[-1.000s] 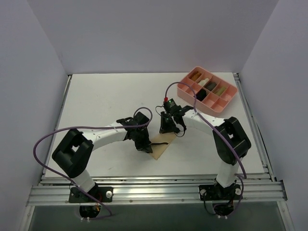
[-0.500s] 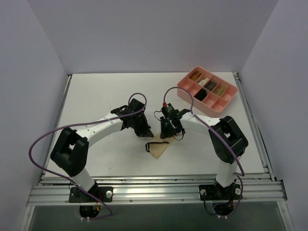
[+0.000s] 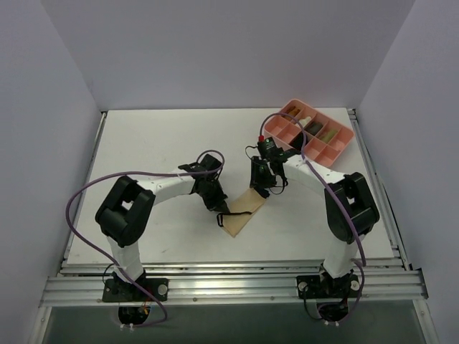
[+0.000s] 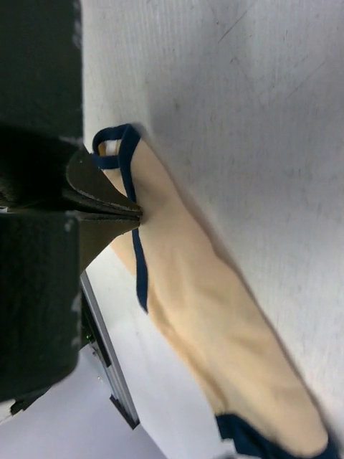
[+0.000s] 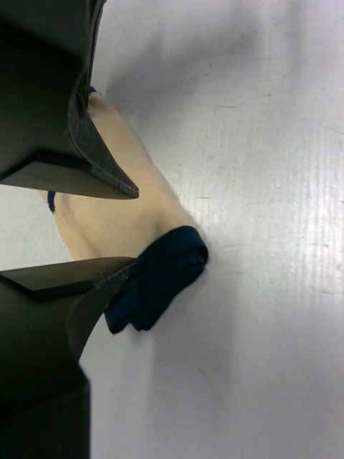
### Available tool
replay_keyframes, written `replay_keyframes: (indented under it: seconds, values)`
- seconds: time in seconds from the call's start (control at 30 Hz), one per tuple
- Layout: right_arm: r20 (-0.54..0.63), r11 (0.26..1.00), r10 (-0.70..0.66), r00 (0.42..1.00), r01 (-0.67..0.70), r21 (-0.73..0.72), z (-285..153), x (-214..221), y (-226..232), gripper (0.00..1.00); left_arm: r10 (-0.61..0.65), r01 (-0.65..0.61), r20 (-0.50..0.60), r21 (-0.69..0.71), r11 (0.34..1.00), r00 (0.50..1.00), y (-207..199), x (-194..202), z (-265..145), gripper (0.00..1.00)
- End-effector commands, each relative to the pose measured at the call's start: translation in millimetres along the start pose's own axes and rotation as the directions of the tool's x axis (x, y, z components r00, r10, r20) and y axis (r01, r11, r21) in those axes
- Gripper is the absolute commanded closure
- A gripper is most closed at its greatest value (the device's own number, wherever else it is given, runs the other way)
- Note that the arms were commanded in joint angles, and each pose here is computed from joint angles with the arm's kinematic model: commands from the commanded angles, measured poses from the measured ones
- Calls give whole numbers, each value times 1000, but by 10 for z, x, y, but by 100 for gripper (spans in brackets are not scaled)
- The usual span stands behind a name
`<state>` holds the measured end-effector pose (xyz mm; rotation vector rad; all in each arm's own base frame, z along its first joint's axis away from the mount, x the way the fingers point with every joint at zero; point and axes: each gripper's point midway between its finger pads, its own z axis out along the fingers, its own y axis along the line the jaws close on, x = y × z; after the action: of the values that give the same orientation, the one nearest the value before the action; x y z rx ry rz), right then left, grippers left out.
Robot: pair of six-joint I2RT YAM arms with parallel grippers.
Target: Roll the underwear
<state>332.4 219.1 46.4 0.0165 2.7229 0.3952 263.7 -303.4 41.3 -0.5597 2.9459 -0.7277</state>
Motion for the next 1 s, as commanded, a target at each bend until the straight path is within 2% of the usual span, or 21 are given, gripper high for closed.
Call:
replay_keyframes:
  seconds: [0.0, 0.03, 0.17, 0.3, 0.43, 0.57, 0.63, 0.7, 0.8, 0.83, 0.9, 0.93, 0.97]
  values:
    - [-18, 997, -73, 997, 73, 12, 0, -93, -44, 65, 0, 0, 1, -17, 1000, 1000, 57, -2, 139, 98]
    - [-20, 997, -76, 997, 76, 15, 29, -114, -54, 59, 5, -5, 1, -27, 1000, 1000, 88, -3, 160, 98]
    - [-12, 995, -98, 995, 98, 11, 53, -186, -95, 52, 30, -30, 2, -77, 997, 1000, 161, -63, 248, 98]
    - [-14, 996, -79, 997, 79, 29, 14, -188, -158, 52, 92, -86, 43, -126, 988, 995, 171, -232, 244, 98]
    - [43, 999, -18, 999, 16, 36, -252, -300, -189, 52, 176, -159, 109, -149, 976, 978, 160, -517, 211, 98]
    - [104, 997, 35, 994, -41, 57, -447, -406, -249, 52, 257, -240, 179, -108, 965, 950, 40, -893, 126, 98]
    - [132, 996, 52, 990, -61, 63, -484, -477, -288, 52, 329, -334, 236, -23, 942, 914, -230, -1154, 36, 96]
    - [164, 996, 54, 985, -65, 65, -470, -578, -305, 53, 323, -346, 259, 45, 937, 910, -371, -1365, -95, 95]
    - [187, 998, 12, 982, -22, 52, -337, -716, -265, 55, 299, -355, 331, 120, 927, 895, -604, -1513, -399, 86]
    - [155, 998, 2, 988, -12, 65, -193, -691, -296, 60, 280, -334, 340, 109, 936, 898, -605, -1519, -459, 81]
    - [154, 997, -25, 988, 15, 70, -131, -817, -250, 67, 280, -345, 349, 138, 928, 894, -642, -1415, -582, 80]
    - [128, 997, -35, 991, 25, 79, -16, -802, -269, 75, 276, -339, 342, 141, 930, 898, -640, -1345, -594, 78]
    - [131, 997, -49, 990, 40, 68, 4, -858, -238, 79, 270, -334, 342, 141, 932, 900, -623, -1280, -683, 78]
